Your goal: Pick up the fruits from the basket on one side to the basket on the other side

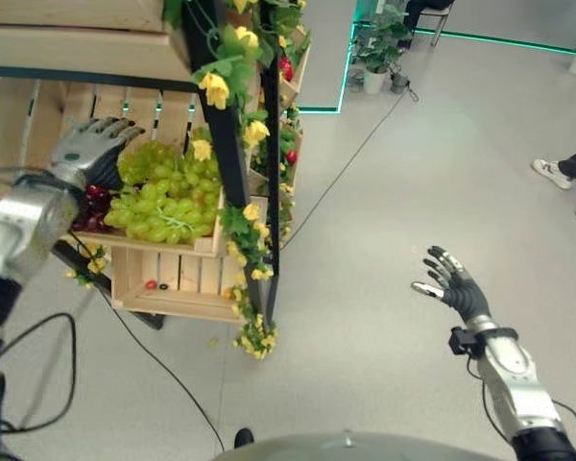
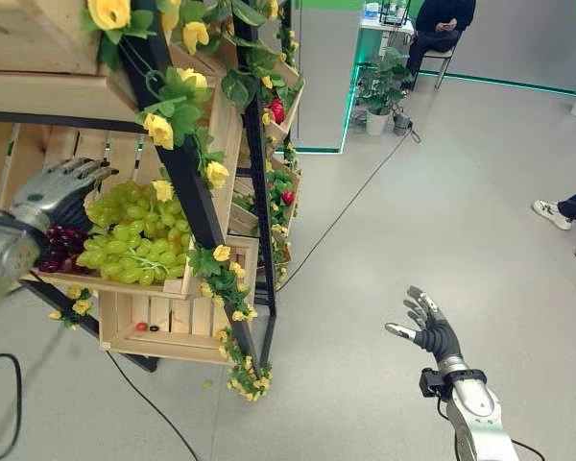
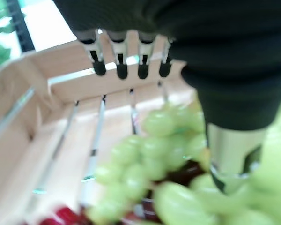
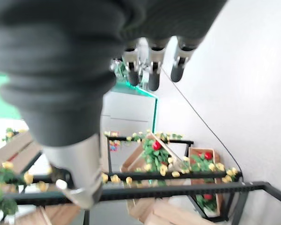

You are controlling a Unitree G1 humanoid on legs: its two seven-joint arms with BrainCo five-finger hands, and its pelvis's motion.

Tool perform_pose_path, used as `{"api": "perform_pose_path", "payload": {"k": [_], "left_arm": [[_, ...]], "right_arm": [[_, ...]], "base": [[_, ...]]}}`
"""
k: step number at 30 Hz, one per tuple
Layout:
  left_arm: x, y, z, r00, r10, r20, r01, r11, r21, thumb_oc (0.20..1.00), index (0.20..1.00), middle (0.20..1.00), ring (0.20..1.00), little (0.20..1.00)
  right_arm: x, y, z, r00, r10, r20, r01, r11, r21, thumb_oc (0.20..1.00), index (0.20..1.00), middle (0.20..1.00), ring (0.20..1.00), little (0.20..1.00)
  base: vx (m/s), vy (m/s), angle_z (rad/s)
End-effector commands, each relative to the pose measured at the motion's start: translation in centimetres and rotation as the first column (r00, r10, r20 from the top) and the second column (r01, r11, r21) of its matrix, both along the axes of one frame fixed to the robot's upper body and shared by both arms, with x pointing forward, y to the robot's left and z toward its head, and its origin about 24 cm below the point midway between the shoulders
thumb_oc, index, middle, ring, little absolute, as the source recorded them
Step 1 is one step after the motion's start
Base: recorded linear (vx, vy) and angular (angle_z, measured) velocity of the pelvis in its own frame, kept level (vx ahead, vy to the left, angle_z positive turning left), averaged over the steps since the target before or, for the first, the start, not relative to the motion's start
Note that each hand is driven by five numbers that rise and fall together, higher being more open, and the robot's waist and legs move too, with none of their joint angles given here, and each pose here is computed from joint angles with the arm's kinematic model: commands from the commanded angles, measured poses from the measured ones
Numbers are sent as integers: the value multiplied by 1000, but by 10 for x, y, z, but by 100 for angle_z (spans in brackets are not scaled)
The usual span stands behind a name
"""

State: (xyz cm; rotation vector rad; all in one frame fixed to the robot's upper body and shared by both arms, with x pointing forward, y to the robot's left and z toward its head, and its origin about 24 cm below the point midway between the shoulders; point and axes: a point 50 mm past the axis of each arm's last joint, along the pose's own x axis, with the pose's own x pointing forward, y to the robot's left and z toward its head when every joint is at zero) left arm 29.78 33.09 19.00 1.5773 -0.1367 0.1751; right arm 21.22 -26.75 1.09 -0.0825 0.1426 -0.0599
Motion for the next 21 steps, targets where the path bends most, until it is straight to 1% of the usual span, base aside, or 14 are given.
{"api": "perform_pose_path", "payload": {"k": [1,2,3,5,6,7,8,10,12,13,14,15,17,21], "left_arm": [[-22,27,27,950,117,290,-4,932,-362,1000,1000,1000,1000,1000],[-28,28,21,944,120,308,33,893,-449,1000,1000,1000,1000,1000],[-32,29,20,944,127,305,27,890,-456,1000,1000,1000,1000,1000],[-43,30,1,917,175,359,126,727,-675,1000,1000,1000,1000,1000],[-49,27,-10,910,182,371,180,633,-753,1000,1000,1000,1000,1000],[-53,22,-24,911,177,372,242,500,-832,1000,1000,1000,1000,1000],[-62,8,-45,909,171,380,324,283,-903,1000,1000,1000,1000,1000],[-71,-1,-58,911,165,379,354,162,-921,1000,1000,1000,1000,1000],[-77,-7,-61,901,168,400,383,126,-915,1000,1000,1000,1000,1000],[-85,-11,-68,894,180,410,408,52,-912,1000,1000,1000,1000,1000],[-86,-11,-68,894,180,410,408,52,-912,1000,1000,1000,1000,1000],[-89,-21,-74,882,196,429,442,-25,-897,1000,1000,1000,1000,1000],[-96,-26,-78,870,199,451,476,-97,-874,1000,1000,1000,1000,1000],[-105,-34,-87,869,196,454,485,-157,-860,1000,1000,1000,1000,1000]], "right_arm": [[9,-11,31,990,-31,141,37,998,-44,1000,1000,1000,1000,1000],[7,-14,31,989,-48,138,53,998,-38,1000,1000,1000,1000,1000],[8,-13,31,990,-40,135,46,998,-42,1000,1000,1000,1000,1000],[6,-15,28,988,-77,135,79,997,-6,1000,1000,1000,1000,1000],[6,-14,29,987,-81,138,83,997,-8,1000,1000,1000,1000,1000],[6,-15,30,986,-91,142,92,996,0,1000,1000,1000,1000,1000],[5,-16,30,984,-110,144,109,994,14,1000,1000,1000,1000,1000],[4,-18,32,979,-132,156,130,991,25,1000,1000,1000,1000,1000],[3,-19,31,977,-141,157,137,990,33,1000,1000,1000,1000,1000],[1,-20,30,974,-157,165,151,987,47,1000,1000,1000,1000,1000],[1,-20,30,974,-157,164,151,987,47,1000,1000,1000,1000,1000],[-2,-19,27,971,-172,163,162,984,75,1000,1000,1000,1000,1000],[-5,-21,25,968,-189,164,178,981,82,1000,1000,1000,1000,1000],[-9,-20,25,963,-203,180,187,977,104,1000,1000,1000,1000,1000]], "base": [[0,0,0],[5,-8,-5],[0,0,0],[0,-5,2],[0,0,0],[-27,-7,3],[0,0,0],[-24,1,3],[-7,2,6],[-10,-3,4],[-21,-12,5],[0,0,0],[-24,-21,5],[-25,-20,6]]}}
